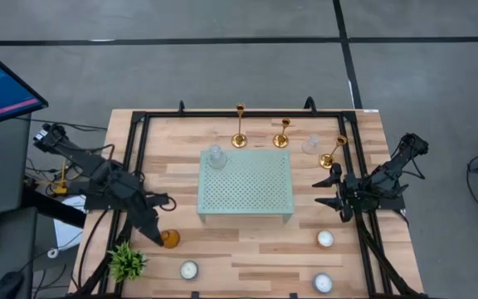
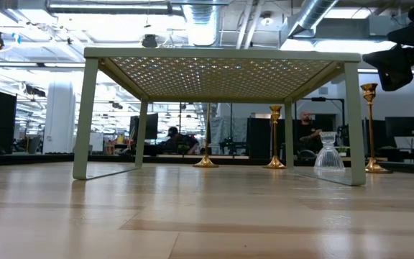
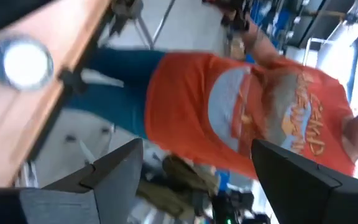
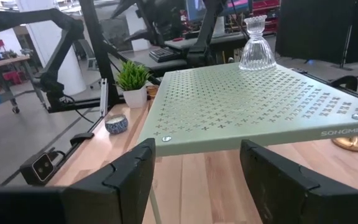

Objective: Pick & Place candle stick holders
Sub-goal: Put the yellow glass candle holder on the shelf

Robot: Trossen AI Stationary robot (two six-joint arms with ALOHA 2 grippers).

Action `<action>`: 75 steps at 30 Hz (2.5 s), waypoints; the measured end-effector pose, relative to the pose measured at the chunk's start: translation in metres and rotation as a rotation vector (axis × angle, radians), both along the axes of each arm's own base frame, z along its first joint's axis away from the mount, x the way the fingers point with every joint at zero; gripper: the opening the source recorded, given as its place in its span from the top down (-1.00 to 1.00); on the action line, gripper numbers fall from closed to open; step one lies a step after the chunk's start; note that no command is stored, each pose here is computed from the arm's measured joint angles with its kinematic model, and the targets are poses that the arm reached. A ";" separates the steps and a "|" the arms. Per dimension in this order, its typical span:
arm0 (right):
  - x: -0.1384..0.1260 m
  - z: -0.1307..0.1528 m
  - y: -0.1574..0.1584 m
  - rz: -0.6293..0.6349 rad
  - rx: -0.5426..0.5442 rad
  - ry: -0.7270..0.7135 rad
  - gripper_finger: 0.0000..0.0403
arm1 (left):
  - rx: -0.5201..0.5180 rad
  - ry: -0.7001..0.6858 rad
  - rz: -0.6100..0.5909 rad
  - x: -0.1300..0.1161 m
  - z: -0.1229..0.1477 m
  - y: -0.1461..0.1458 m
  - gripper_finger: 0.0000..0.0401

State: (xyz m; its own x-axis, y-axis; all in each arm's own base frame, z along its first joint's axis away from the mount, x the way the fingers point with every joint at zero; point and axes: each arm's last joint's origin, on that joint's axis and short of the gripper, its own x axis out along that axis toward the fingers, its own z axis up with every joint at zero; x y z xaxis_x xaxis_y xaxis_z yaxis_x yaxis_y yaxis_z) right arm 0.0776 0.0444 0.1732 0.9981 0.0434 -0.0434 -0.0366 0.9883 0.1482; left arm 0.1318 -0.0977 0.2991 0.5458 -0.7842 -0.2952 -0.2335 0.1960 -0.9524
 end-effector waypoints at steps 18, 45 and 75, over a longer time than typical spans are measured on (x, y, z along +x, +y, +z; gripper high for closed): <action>0.000 0.000 0.000 -0.001 0.001 -0.001 -0.12 | 0.559 -0.892 0.515 -0.027 0.118 0.043 -0.20; 0.000 0.002 0.000 -0.002 0.017 -0.018 -0.12 | 0.974 -0.395 -0.247 -0.025 -0.028 0.012 -0.39; 0.000 0.001 -0.002 -0.062 0.005 -0.009 -0.12 | 1.010 -0.406 -0.345 -0.038 -0.081 -0.003 -0.67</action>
